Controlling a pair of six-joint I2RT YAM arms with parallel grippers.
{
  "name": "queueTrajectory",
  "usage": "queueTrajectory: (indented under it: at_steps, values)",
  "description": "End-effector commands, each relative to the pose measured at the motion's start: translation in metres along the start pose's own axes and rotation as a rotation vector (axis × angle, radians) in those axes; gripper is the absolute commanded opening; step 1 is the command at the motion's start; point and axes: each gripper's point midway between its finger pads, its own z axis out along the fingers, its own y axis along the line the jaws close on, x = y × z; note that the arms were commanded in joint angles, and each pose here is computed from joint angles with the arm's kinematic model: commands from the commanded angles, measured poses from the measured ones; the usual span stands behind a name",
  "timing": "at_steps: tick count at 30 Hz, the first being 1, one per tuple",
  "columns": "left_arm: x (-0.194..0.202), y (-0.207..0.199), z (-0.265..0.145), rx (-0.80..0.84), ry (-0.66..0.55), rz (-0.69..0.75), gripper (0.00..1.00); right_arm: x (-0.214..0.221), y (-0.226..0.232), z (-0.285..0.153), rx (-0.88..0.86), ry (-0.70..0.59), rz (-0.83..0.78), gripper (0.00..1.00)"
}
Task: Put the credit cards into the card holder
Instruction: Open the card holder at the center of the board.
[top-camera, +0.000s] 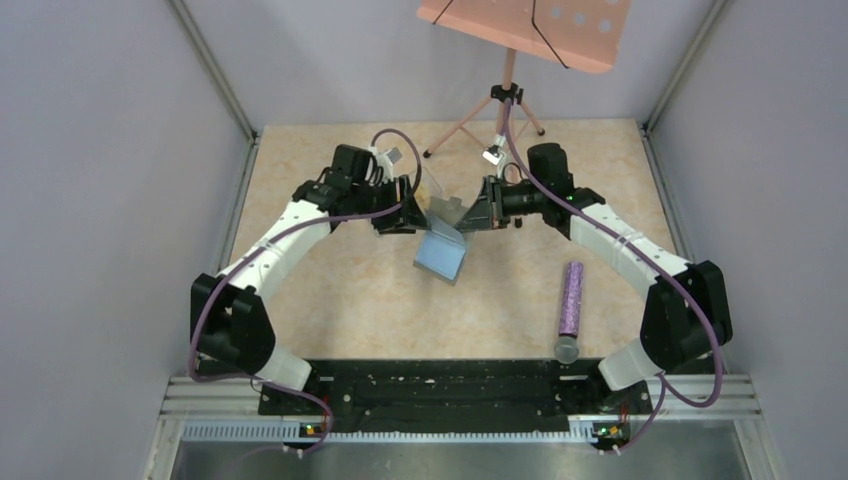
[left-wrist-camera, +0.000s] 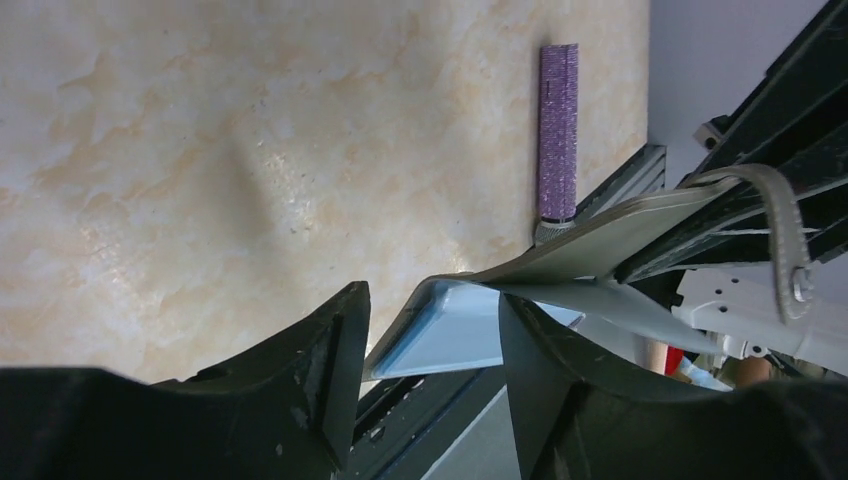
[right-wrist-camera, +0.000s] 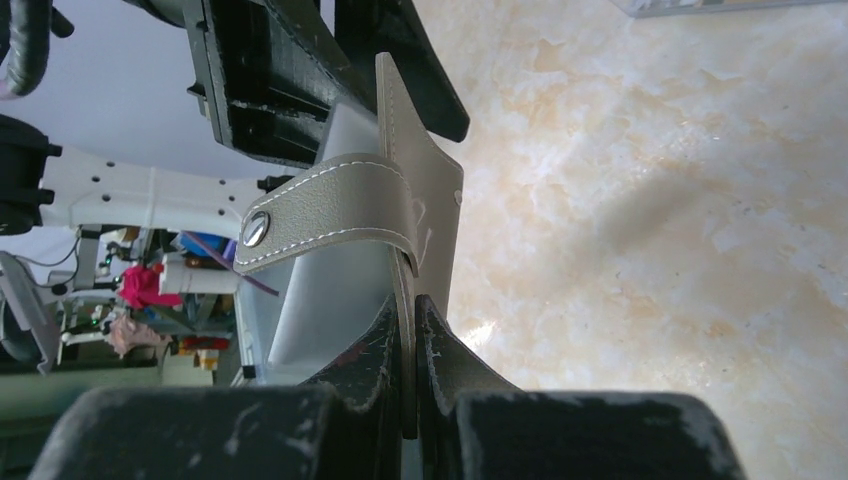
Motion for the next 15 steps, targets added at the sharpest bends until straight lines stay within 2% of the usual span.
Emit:
queueTrajectory:
  at_steps: [1,8,15]
  values:
    - [-0.014,-0.028,-0.013,0.114,-0.080,0.066,0.58,-0.007,0.019,-0.002,-0.106,0.004,-0.084,0.00]
    - [-0.010,-0.037,-0.013,0.209,-0.072,0.089,0.64,-0.005,0.037,-0.004,-0.212,0.018,-0.086,0.00]
    - [-0.003,-0.056,-0.019,0.377,-0.060,0.126,0.66,-0.009,0.052,-0.007,-0.300,0.019,-0.083,0.00]
